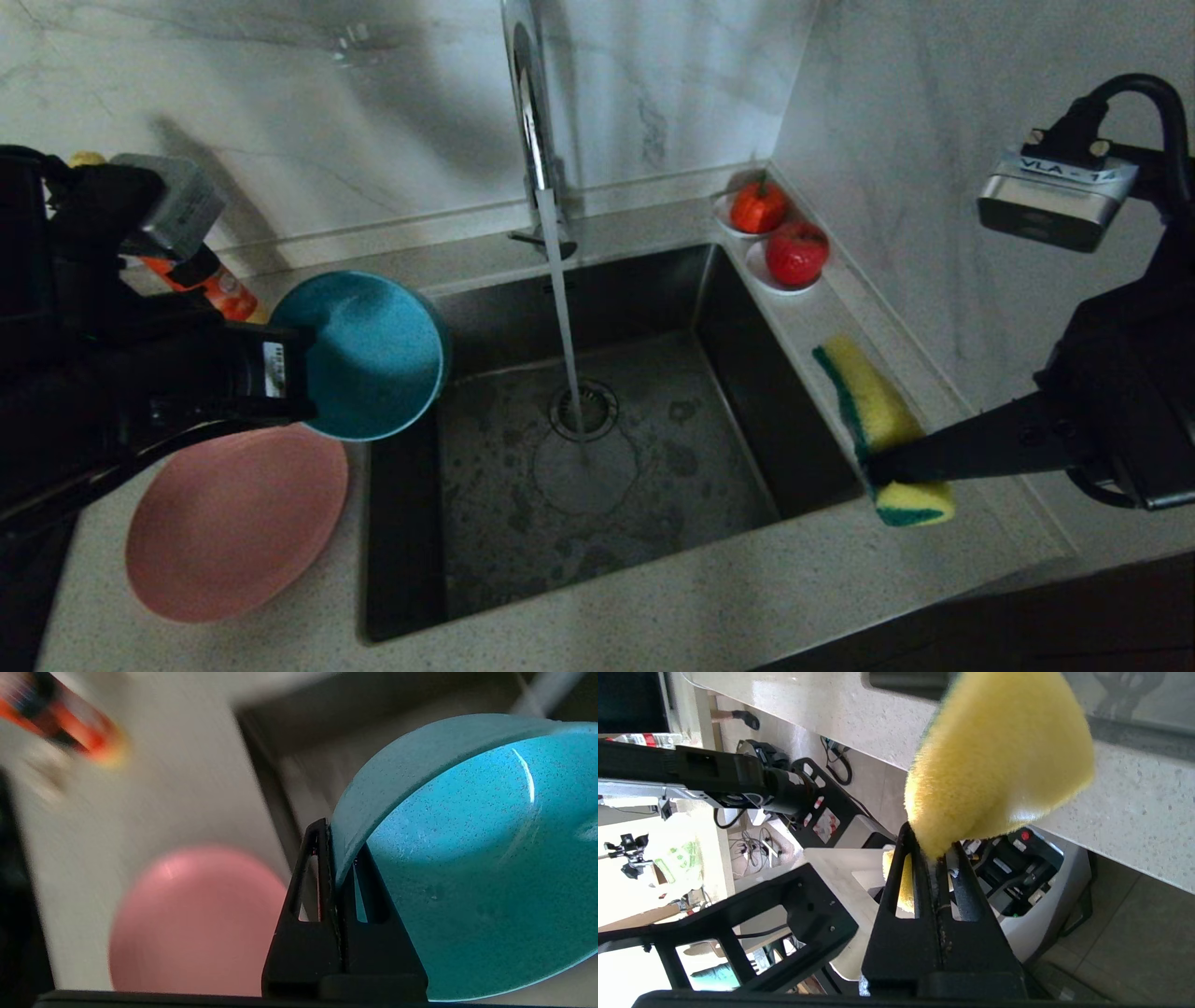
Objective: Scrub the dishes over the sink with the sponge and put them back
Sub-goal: Place the bowl on the table
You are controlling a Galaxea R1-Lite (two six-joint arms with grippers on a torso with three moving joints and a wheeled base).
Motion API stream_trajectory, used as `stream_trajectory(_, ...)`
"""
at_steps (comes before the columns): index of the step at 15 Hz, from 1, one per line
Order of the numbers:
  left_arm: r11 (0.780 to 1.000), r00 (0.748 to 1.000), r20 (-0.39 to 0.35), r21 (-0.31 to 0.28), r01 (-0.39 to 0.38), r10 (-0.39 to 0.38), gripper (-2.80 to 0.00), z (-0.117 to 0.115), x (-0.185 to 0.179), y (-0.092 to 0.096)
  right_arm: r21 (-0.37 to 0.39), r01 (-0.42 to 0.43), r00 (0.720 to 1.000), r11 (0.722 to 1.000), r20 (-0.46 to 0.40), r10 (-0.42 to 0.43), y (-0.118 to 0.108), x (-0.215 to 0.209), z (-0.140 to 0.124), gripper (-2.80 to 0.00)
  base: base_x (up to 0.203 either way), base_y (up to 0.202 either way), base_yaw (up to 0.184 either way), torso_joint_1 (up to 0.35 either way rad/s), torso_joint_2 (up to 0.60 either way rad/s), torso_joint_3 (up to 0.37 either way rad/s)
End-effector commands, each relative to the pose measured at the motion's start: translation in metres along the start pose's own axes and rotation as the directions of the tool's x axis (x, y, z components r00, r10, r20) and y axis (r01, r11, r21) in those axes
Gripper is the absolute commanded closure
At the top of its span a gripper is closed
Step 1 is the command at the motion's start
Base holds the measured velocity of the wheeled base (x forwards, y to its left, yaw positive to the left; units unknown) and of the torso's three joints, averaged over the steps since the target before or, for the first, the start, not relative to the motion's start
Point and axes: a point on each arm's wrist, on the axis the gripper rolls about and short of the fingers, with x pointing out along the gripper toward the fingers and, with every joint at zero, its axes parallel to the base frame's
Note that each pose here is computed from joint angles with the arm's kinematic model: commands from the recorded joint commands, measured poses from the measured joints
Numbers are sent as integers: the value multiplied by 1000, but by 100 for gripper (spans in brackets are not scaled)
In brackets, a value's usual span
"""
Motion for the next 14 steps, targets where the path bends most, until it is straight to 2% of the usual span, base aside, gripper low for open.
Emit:
stream_trajectory(1,997,979,-192,-25,68,-72,0,6,-32,13,5,1,1000,1000,-2,-1,-1,-3,-3,0,0,0,0,0,0,0)
stream_trajectory(3,988,959,-250,-109,107,-131,0,15,-50,20,3,-1,1000,1000,3,1,0,-6,-4,0,0,0,0,0,0,0)
stream_trajectory(4,983,954,-266,-154,96,-135,0,19,-57,26,2,-1,1000,1000,5,1,0,-6,-5,0,0,0,0,0,0,0)
stream_trajectory(7,956,911,-366,-280,86,-189,0,24,-77,44,4,3,1000,1000,14,-3,-1,-9,-4,0,0,0,0,0,0,0)
stream_trajectory(9,940,893,-408,-337,45,-189,0,24,-82,55,2,2,1000,1000,19,-2,-1,-10,-5,0,0,0,0,0,0,0)
stream_trajectory(12,922,895,-441,-371,-112,-69,0,21,-80,75,-7,6,1000,1000,21,-6,-1,-11,-5,0,0,0,0,0,0,0)
stream_trajectory(14,902,883,-470,-378,-208,6,0,19,-73,88,-11,21,999,1000,25,-21,-5,-10,-3,0,0,0,0,0,0,0)
